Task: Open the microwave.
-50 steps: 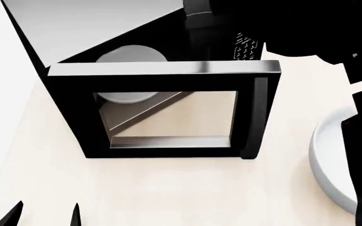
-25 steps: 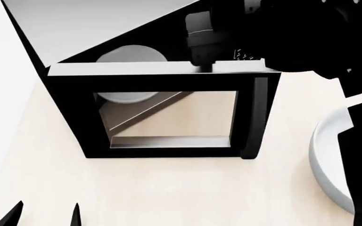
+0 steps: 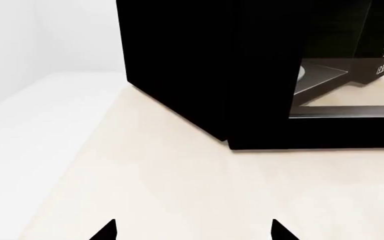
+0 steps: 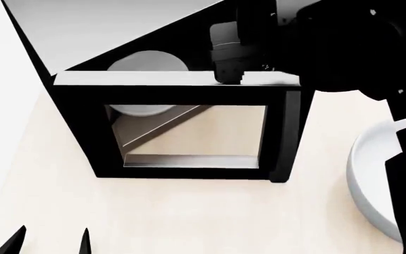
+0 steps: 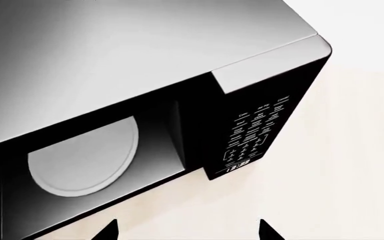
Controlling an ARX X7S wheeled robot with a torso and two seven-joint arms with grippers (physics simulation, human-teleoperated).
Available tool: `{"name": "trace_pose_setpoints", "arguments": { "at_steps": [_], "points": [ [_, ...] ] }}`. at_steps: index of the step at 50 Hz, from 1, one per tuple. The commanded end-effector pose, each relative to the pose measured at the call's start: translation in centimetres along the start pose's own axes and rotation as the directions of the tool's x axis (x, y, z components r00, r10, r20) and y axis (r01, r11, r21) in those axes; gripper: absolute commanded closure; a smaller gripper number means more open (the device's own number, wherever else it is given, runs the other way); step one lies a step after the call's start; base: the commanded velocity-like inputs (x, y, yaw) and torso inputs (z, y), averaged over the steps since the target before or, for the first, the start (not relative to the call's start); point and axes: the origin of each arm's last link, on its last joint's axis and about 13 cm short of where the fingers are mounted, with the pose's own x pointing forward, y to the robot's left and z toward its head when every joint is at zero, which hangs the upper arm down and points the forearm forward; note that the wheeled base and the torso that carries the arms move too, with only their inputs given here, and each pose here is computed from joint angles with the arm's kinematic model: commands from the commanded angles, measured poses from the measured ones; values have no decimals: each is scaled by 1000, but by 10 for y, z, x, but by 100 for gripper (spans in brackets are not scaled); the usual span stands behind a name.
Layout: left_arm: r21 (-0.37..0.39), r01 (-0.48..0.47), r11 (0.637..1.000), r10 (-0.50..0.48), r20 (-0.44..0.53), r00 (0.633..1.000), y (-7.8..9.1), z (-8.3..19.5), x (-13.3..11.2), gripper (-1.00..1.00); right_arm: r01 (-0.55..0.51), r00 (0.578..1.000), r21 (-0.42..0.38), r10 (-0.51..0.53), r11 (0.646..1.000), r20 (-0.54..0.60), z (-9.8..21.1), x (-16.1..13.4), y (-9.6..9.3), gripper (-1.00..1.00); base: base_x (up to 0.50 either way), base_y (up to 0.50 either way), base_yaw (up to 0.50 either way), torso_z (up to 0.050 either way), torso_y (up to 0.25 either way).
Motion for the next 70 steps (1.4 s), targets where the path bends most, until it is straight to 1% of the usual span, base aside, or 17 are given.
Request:
{"name": "trace_pose_setpoints", "arguments": {
  "at_steps": [1, 8, 21, 26, 40, 50, 57, 70],
  "points": [
    [-54, -3, 999, -2, -87, 996, 0, -11, -5, -100, -14, 999, 5, 14, 1000, -40, -13, 4, 0, -100, 0, 0, 0, 0, 0],
    [-53, -6, 999, 1, -88, 996, 1, -11, -5, -100, -37, 998, -12, 37, 999, -49, -21, -1, 7, -100, 0, 0, 0, -1, -3],
    [-52, -5, 999, 1, -87, 996, 1, -11, -6, -100, -82, 995, 10, 83, 997, -54, -31, -9, 13, -100, 0, 0, 0, -2, -4],
    [-58, -6, 998, 1, -91, 996, 1, -11, -6, -100, -88, 995, -1, 88, 996, -54, -34, -15, 17, -100, 0, 0, 0, -2, -4],
    [-53, -5, 999, 0, -93, 996, 1, -12, -6, -100, -152, 988, -46, 150, 987, -41, -50, -38, 31, -100, 0, 0, 0, -1, -5],
    [-54, -4, 999, -1, -95, 995, 1, -12, -5, -100, -176, 984, -43, 175, 983, -36, -63, -45, 34, -100, 0, 0, 0, -2, -4],
    [-51, -6, 999, 1, -97, 995, 0, -12, -5, -100, -200, 980, -52, 199, 978, -28, -68, -52, 40, -100, 0, 0, 0, -3, -5],
    [-50, -6, 999, 1, -99, 995, 0, -12, -5, -100, -228, 974, -57, 227, 972, -21, -79, -61, 44, -100, 0, 0, 0, -2, -4]
  ]
}}
